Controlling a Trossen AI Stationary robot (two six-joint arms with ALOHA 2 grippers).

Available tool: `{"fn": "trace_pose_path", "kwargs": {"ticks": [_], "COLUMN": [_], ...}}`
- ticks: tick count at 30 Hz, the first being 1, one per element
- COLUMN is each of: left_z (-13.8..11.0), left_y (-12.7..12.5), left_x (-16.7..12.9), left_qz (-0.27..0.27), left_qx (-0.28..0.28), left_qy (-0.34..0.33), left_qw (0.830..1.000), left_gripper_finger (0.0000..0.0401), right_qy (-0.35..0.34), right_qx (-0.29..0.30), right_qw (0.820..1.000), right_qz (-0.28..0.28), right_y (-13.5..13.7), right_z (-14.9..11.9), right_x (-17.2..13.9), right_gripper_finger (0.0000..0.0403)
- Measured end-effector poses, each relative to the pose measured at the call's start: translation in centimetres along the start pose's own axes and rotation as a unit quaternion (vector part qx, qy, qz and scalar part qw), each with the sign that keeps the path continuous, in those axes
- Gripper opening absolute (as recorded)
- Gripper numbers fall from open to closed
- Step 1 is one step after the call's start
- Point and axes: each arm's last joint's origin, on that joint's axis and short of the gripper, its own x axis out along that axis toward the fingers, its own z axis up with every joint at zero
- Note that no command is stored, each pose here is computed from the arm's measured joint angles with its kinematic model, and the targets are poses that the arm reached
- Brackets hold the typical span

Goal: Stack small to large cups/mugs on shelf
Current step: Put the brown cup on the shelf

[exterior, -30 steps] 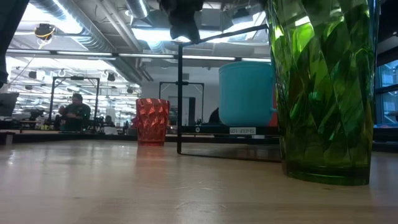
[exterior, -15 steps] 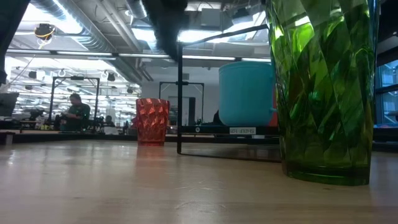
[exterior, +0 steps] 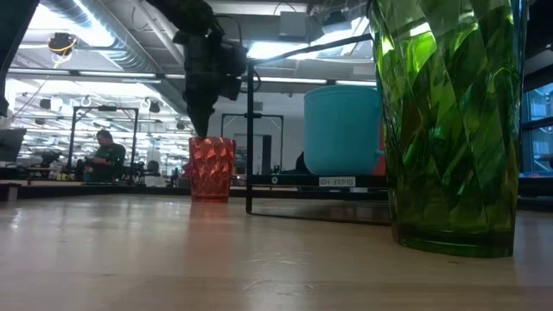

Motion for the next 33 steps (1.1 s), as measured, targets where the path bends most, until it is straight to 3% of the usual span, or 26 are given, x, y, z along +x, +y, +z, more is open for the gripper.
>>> {"fn": "trace_pose_path", "kwargs": {"ticks": [8,18,33], "left_z": [0.7,1.0,0.0], "left_y": [0.0,0.1,0.2], "left_x": [0.2,-0.1,2.6], "left_qz": [0.007,0.073,0.050], "left_qx": [-0.001,0.000,-0.003], "left_qy": [-0.037,-0.033,-0.006], "left_qw": [0.999,0.997,0.999], "left_gripper_finger": [0.0171,0.0171,0.0171], "right_qy": [-0.007,-0.005,-0.009], "right_qx": [0.004,0.007,0.019], "right_qw": [1.000,1.000,0.999], "right_qz": [-0.009,-0.015,-0.024], "right_y": [-0.5,-0.7,-1.1], "right_z": [0.4,0.4,0.6], "right_x": [-0.3,-0.3,-0.5], "right_gripper_finger": [0.0166,0.0166,0.0165]}}
